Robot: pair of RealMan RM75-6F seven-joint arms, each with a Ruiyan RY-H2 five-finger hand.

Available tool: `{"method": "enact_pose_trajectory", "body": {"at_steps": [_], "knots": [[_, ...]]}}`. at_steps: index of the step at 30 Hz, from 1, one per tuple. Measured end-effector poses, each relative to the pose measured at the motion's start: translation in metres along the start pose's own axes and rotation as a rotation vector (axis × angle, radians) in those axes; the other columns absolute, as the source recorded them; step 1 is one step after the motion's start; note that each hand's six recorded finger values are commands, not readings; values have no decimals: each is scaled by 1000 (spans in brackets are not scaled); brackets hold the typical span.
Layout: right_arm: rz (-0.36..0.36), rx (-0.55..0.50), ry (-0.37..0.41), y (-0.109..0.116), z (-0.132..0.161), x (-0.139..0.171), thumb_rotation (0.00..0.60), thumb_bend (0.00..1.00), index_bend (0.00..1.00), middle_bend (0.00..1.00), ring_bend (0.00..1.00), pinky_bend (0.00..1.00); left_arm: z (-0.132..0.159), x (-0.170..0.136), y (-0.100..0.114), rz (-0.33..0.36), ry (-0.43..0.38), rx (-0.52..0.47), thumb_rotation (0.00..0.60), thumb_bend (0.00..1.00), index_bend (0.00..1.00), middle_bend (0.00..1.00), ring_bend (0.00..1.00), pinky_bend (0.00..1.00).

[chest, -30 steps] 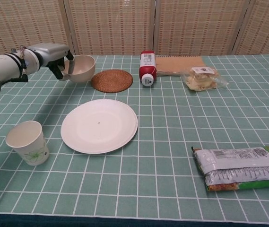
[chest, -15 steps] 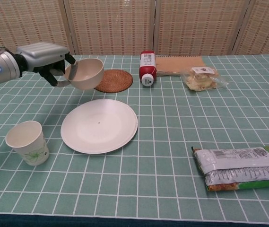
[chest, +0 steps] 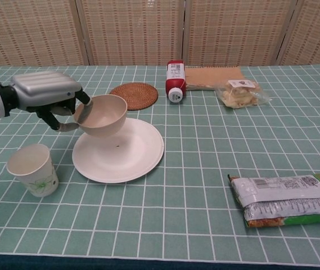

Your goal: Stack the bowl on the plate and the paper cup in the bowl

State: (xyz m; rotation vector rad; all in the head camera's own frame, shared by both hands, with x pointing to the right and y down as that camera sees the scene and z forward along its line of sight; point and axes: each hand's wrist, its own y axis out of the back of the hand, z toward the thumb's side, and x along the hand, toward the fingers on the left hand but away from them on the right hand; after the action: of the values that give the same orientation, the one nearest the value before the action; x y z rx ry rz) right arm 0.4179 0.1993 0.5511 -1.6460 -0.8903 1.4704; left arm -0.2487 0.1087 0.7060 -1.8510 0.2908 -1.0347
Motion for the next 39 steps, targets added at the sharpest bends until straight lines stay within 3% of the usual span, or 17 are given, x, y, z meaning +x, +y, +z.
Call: {"method": "enact_pose_trajectory", "body": {"at_steps": [14, 25, 28, 33, 39], "knots": [[-3, -4, -15, -1, -6, 4, 600, 252, 124, 120, 43, 124, 28, -3, -10, -50, -41, 78, 600, 469, 527, 1000, 910, 948], [-5, -10, -19, -1, -9, 3, 600, 251, 124, 120, 43, 125, 28, -15, -6, -74, -8, 71, 600, 420, 203, 939, 855, 935], [-4, -12, -17, -2, -8, 2, 600, 252, 124, 120, 43, 125, 23, -22, -2, -81, 14, 68, 600, 356, 146, 868, 781, 920], [-3, -12, -12, -2, -7, 1, 600, 252, 124, 121, 43, 124, 11, -37, 7, -86, 70, 40, 600, 281, 95, 646, 574, 883], [-5, -12, -8, -2, -6, 0, 600, 252, 124, 121, 43, 124, -3, -57, 21, -75, 124, 16, 600, 190, 63, 379, 393, 625]]}}
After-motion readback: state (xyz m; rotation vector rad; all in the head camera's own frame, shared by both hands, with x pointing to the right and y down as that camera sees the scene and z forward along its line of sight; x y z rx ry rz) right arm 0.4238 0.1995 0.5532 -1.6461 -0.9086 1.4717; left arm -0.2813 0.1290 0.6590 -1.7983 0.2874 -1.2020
